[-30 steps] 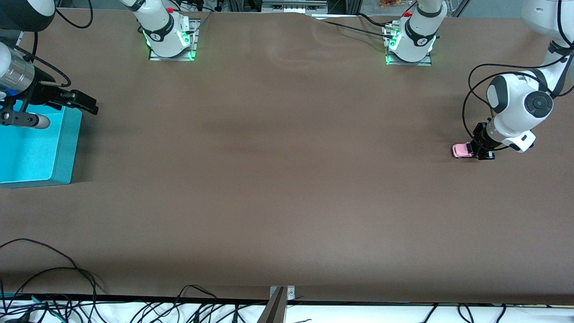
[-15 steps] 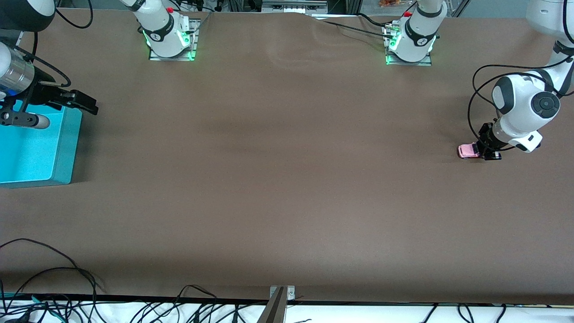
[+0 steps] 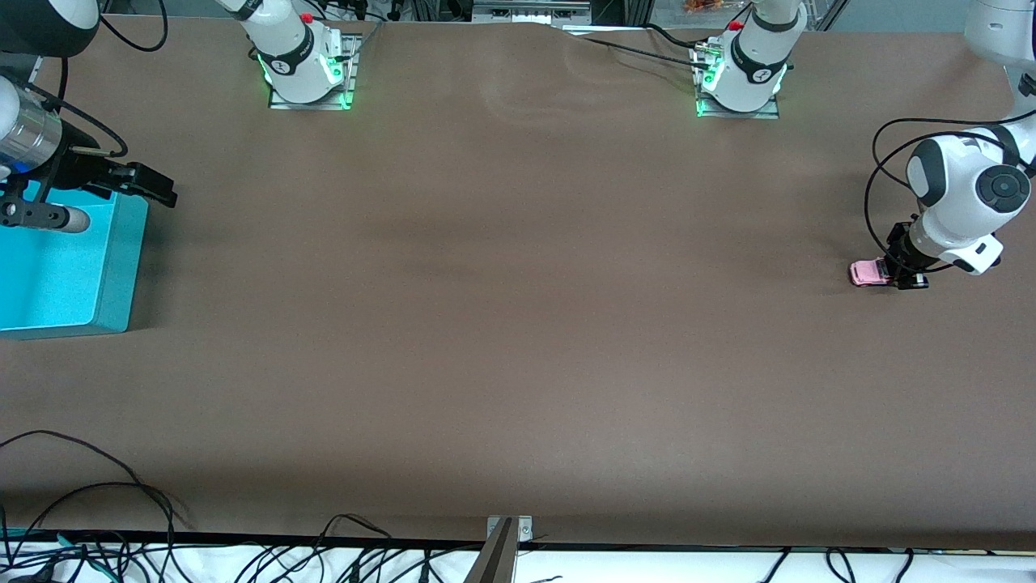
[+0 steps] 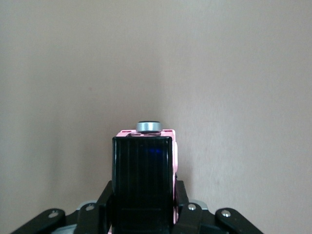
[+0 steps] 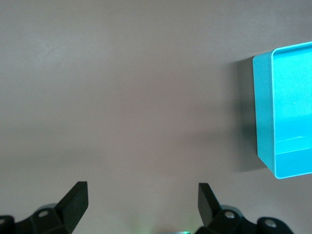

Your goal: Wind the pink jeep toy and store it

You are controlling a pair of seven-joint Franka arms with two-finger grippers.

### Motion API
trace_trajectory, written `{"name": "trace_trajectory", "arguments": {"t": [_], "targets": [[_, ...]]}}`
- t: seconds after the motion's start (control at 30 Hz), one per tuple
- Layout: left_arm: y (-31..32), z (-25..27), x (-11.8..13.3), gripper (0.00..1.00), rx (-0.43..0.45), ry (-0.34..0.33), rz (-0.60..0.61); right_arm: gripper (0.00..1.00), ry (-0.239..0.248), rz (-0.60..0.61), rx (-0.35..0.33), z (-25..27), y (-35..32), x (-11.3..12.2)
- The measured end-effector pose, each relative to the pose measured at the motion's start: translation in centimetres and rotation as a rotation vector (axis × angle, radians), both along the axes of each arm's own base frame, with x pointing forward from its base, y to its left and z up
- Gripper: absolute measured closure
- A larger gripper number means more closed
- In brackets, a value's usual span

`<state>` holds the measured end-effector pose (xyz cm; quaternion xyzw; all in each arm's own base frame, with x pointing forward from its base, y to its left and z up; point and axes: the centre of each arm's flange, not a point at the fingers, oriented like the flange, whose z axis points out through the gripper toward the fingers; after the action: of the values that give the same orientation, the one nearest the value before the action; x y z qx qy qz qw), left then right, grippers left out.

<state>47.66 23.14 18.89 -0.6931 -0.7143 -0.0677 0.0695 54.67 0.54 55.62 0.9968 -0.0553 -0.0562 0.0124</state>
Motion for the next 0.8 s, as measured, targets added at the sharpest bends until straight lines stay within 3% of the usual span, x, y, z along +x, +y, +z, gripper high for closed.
{"name": "trace_trajectory", "arguments": {"t": [0.3,0.67,0.8], "targets": [[0.3,-0.2,0.1,0.45,0.005,-0.003,-0.005,0.0,0.0,0.0,0.0,0.0,0.0,0.0],[0.2,1.5,1.2,0.0,0.016,0.036,-0.006,0.0,0.001,0.0,0.0,0.0,0.0,0.1],[0.1,2.8,1.3,0.0,0.022,0.046,-0.002,0.0,0.001,0.0,0.0,-0.1,0.0,0.1]]}}
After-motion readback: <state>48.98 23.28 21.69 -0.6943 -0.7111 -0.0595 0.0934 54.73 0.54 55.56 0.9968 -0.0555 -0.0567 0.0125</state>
